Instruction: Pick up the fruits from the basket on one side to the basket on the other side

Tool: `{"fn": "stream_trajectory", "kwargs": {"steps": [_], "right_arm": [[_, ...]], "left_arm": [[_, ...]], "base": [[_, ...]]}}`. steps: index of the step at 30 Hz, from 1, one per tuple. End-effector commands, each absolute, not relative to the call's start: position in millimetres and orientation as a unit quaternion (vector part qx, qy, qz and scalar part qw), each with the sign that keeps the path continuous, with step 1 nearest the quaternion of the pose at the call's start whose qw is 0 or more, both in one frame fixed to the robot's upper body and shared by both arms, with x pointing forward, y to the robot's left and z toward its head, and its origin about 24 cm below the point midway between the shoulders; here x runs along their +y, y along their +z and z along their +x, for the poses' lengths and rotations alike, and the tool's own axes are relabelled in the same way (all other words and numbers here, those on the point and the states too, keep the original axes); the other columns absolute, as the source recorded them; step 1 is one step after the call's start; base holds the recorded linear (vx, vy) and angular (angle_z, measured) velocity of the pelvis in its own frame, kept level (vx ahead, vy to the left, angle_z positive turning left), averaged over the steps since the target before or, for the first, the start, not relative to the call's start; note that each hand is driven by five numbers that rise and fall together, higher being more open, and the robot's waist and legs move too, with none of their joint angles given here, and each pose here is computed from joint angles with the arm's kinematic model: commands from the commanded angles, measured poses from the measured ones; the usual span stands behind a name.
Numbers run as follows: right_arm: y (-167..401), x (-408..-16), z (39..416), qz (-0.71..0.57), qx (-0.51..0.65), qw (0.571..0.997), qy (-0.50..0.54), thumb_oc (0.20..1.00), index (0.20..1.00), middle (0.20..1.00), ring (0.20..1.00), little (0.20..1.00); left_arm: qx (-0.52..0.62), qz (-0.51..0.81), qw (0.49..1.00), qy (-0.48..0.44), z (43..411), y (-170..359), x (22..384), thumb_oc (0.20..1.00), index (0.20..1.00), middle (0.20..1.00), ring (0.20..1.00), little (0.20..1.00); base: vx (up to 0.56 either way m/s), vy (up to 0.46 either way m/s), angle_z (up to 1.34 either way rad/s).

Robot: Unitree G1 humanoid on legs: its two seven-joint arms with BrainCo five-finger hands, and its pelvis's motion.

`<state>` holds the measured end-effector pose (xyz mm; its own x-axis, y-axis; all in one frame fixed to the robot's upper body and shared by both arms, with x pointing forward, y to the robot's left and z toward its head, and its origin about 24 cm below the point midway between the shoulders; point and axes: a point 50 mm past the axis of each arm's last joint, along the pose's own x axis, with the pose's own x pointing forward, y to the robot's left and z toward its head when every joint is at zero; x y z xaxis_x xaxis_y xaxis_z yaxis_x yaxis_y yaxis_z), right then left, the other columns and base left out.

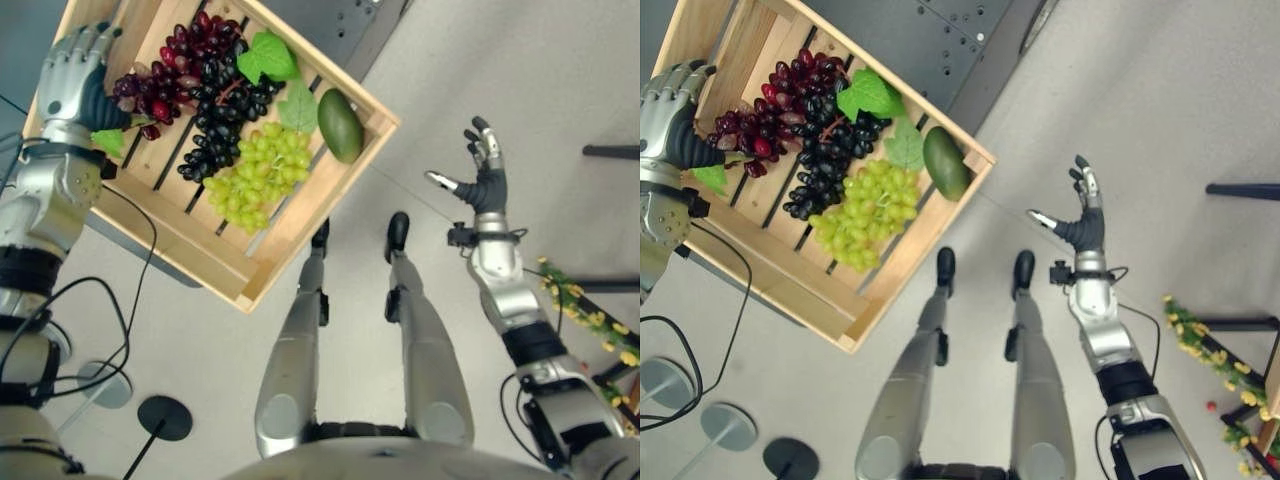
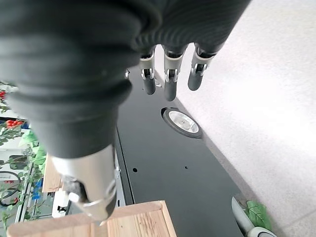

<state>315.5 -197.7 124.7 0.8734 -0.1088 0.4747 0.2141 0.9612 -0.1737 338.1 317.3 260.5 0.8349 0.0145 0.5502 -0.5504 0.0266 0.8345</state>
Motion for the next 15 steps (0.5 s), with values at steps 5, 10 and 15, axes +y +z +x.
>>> {"fn": "stream_trajectory", "kwargs": {"steps": [5, 10, 15], "right_arm": [[146, -192, 303, -0.076, -0.311, 0.946, -0.057, 1.000, 1.000, 1.000, 1.000, 1.000], [147, -189, 304, -0.065, -0.312, 0.946, -0.054, 1.000, 1.000, 1.000, 1.000, 1.000], [148, -185, 304, -0.052, -0.314, 0.947, -0.048, 1.000, 1.000, 1.000, 1.000, 1.000]], "left_arm": [[-0.189, 0.684, 0.663, 0.239, 342, 291, 330, 1.000, 1.000, 1.000, 1.000, 1.000], [-0.169, 0.700, 0.660, 0.214, 354, 291, 323, 1.000, 1.000, 1.000, 1.000, 1.000], [-0.142, 0.699, 0.672, 0.199, 363, 283, 321, 1.000, 1.000, 1.000, 1.000, 1.000]], "base": [[0.00, 0.000, 0.00], [0.00, 0.000, -0.01], [0.00, 0.000, 0.00]]}}
